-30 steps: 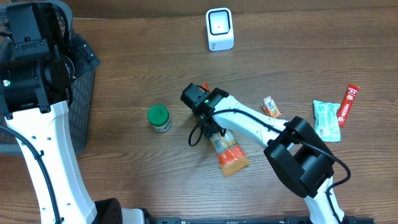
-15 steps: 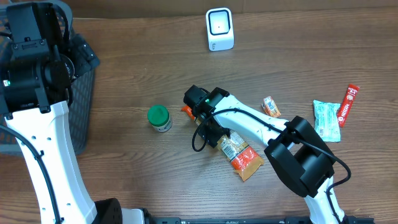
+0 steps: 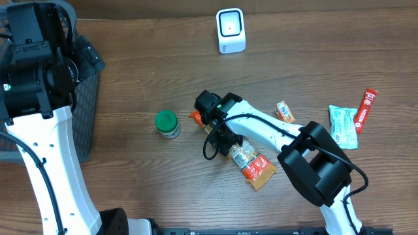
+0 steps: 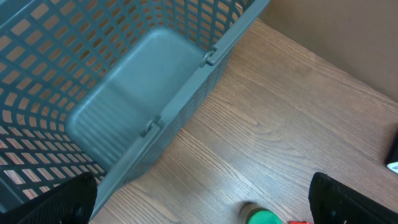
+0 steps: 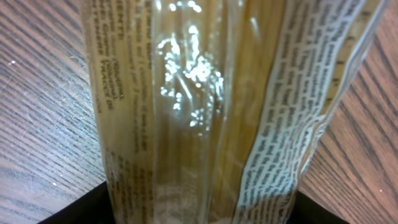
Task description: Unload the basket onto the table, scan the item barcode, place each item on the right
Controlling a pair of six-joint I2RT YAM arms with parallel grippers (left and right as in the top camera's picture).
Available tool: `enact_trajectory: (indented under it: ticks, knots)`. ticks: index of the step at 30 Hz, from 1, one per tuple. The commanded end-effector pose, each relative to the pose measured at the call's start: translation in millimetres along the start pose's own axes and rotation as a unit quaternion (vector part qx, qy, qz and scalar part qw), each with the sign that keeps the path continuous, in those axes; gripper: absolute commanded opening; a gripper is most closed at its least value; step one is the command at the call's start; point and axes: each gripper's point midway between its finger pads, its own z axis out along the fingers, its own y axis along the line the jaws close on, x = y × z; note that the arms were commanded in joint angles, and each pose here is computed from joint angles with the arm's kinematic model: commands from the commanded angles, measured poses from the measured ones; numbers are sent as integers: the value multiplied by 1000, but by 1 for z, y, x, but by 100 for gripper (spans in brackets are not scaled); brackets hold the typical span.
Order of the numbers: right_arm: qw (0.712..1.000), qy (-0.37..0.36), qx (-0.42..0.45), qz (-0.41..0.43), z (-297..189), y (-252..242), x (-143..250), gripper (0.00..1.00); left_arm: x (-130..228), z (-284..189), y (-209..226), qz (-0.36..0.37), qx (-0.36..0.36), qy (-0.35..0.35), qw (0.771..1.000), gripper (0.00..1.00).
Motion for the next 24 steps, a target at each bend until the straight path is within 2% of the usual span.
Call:
enact_trajectory:
  ticks: [1,6,9,10,13,14,16,18,24]
  knots:
    - [1000,5,-18,-1,2,6,0,77,-3,1,2,2,-6,-4,1000,100]
    - [1000,4,-25,-1,2,8,0,77,-3,1,2,2,-6,-5,1000,100]
    - [999,0,-48,-1,1,16,-2,68,-3,1,2,2,-6,-5,1000,100]
    - [999,-1,-49,-1,1,17,-2,63,-3,1,2,2,-6,-5,1000,100]
    - [999,0,-49,-1,2,17,-2,28,-3,1,2,2,-6,-5,1000,100]
    - [999,0,-49,-1,2,17,-2,21,-3,1,2,2,-6,-5,1000,100]
    - [999,0,-49,-1,2,17,-2,20,-3,1,2,2,-6,-5,1000,100]
    - [999,-2,-49,-1,2,17,-3,26,-3,1,2,2,-6,-5,1000,100]
    - [999,4,-51,0,1,17,0,28,-3,1,2,2,-6,-5,1000,99]
